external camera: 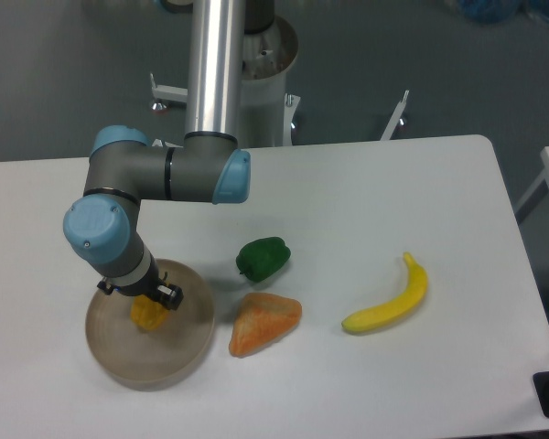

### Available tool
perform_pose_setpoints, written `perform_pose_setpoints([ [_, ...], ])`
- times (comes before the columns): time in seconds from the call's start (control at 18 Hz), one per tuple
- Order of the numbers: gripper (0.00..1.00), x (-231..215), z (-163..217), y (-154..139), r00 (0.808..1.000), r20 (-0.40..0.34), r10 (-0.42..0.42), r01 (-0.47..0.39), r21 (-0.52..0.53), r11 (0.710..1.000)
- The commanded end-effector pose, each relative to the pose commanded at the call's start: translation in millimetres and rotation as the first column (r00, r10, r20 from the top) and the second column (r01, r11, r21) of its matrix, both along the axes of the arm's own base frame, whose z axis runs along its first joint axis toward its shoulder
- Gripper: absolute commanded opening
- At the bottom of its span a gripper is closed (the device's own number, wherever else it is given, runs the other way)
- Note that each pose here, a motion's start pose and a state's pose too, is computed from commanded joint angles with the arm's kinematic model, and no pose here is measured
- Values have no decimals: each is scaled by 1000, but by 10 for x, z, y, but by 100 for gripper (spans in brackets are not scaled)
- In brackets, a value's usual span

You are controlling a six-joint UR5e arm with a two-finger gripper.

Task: Place the yellow pepper on the plate

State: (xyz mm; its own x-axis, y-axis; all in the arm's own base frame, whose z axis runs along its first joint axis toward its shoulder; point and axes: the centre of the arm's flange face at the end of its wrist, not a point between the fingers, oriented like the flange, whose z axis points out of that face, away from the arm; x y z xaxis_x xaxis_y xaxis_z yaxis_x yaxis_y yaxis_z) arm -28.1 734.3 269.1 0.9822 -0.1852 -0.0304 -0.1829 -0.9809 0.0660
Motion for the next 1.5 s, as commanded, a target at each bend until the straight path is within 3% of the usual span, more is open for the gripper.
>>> perform_pose_setpoints([
  [0.5,100,-136,248,9,1000,-17,-6,7,36,999],
  [0.83,100,-1198,835,-244,997,-42,-59,63,94,994],
  [1.0,100,-1704,889,-323,989,-58,-134,139,99,985],
  [1.11,100,-2004,968,-321,972,-77,-223,230,103,968],
  [1.5,100,-3098,830,-512,947,-126,-296,310,109,945],
])
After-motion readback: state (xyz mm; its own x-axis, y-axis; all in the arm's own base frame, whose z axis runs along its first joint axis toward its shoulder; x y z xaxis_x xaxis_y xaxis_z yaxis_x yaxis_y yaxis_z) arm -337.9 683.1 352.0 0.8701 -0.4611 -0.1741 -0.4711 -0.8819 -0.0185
